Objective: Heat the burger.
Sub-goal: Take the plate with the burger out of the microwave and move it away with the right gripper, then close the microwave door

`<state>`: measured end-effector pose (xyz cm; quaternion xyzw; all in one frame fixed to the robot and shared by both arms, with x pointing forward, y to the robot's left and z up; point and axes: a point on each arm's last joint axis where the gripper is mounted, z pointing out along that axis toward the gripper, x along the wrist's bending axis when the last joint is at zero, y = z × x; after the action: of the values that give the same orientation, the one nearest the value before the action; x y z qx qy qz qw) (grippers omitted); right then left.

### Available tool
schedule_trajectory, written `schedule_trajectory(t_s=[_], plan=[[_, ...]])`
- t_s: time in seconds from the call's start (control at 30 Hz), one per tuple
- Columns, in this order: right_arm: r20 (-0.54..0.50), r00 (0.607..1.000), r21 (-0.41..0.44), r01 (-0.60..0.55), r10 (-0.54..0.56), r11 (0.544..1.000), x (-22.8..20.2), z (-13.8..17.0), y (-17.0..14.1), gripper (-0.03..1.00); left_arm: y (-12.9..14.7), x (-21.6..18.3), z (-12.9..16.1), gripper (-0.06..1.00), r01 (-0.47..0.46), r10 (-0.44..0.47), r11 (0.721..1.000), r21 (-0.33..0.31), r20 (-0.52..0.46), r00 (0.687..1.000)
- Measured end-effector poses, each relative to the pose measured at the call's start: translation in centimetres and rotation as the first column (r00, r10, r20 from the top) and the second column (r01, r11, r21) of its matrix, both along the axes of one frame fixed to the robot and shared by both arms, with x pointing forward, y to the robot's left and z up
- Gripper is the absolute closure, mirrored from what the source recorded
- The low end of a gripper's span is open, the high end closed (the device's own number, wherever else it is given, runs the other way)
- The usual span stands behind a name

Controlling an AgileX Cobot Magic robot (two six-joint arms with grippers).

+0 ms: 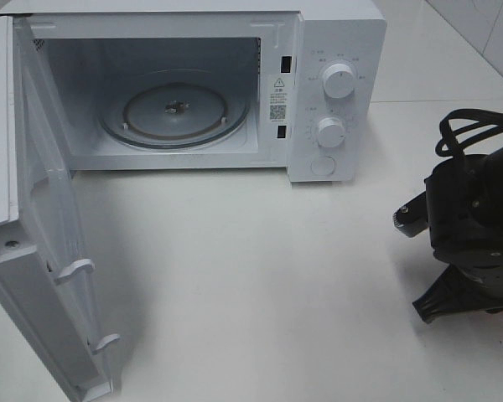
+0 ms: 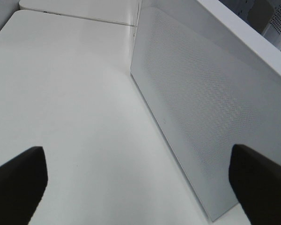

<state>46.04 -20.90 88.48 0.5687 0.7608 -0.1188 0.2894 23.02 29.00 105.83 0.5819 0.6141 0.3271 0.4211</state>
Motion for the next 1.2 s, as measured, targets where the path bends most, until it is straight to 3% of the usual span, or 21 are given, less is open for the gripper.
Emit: schedule_trajectory(t_s=[0.47, 0.6, 0.8, 0.9, 1.2], plan=[[-0.056, 0.998, -0.002, 0.028, -0.028, 1.000, -0.7, -2.5, -1.6, 0.87, 0.0, 0.0, 0.0, -0.03, 0.000, 0.000, 1.000, 0.000, 0.000, 1.000], [-0.053, 0.998, -0.005, 0.031, -0.032, 0.999, -0.8, -2.5, -1.6, 0.79, 0.0, 0.0, 0.0, -0.03, 0.000, 0.000, 1.000, 0.000, 0.000, 1.000], [-0.074, 0.996, -0.005, 0.044, -0.044, 0.999, -1.0, -2.2, -1.7, 0.54, 0.0, 0.0, 0.0, -0.03, 0.000, 0.000, 1.000, 0.000, 0.000, 1.000], [-0.064, 0.996, 0.037, 0.062, -0.060, 0.997, -1.2, -1.4, -1.5, 0.48, 0.0, 0.0, 0.0, -0.03, 0.000, 0.000, 1.000, 0.000, 0.000, 1.000], [-0.007, 1.000, 0.170, 0.025, -0.025, 0.985, -1.9, 2.9, -1.2, 0.45, 0.0, 0.0, 0.0, -0.03, 0.000, 0.000, 1.000, 0.000, 0.000, 1.000]])
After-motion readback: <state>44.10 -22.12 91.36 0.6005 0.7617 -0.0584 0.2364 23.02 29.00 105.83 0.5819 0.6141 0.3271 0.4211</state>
